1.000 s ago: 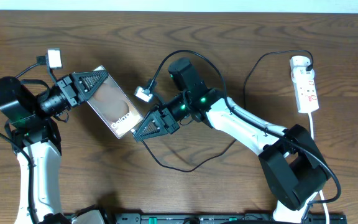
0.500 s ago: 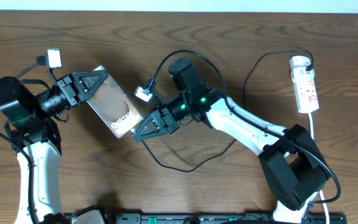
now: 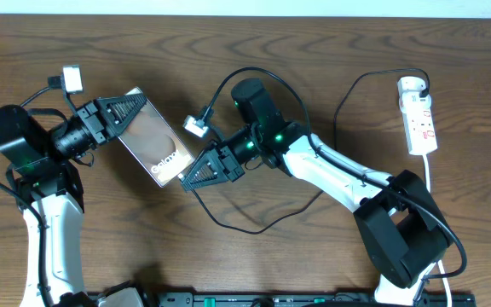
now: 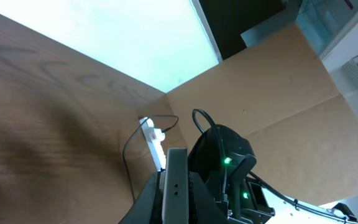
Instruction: Plug charger to phone and switch on socket
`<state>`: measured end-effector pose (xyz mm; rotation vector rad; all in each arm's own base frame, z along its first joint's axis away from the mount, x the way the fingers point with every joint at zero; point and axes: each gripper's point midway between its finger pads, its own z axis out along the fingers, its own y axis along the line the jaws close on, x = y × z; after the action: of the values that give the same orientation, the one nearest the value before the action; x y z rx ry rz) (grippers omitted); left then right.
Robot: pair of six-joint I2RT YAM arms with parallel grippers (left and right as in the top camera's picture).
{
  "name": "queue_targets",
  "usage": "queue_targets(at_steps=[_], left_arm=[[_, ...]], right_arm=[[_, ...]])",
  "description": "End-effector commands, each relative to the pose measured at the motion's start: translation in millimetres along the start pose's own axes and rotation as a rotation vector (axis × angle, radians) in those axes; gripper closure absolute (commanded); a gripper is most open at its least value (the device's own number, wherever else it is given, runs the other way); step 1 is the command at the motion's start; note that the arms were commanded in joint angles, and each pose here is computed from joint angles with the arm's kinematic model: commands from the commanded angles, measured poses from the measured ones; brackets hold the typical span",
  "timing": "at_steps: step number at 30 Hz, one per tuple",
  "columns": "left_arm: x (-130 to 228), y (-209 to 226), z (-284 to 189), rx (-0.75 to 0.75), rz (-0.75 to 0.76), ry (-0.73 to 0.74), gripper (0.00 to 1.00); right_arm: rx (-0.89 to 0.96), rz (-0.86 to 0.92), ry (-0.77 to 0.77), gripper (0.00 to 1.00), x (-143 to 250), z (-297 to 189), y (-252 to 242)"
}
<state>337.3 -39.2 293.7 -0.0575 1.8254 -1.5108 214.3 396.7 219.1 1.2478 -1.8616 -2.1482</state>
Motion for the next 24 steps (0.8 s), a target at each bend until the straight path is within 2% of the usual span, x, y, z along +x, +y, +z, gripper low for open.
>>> queue_targets(at_steps=[1, 9, 24], left_arm=[[22.5, -16.3, 4.3, 0.092, 0.039, 0.125, 0.92], [22.5, -16.2, 4.3, 0.096, 0.107, 0.121, 0.93], [22.4, -16.1, 4.3, 0.096, 0.113, 0.12, 0.92]], right_arm=[[0.073, -0.041, -0.057, 0.99, -22.6, -7.2, -2.0], [0.076, -0.021, -0.063, 0.99, -23.8, -9.8, -2.7], [0.089, -0.03, -0.082, 0.99, -30.1, -13.1, -3.0]])
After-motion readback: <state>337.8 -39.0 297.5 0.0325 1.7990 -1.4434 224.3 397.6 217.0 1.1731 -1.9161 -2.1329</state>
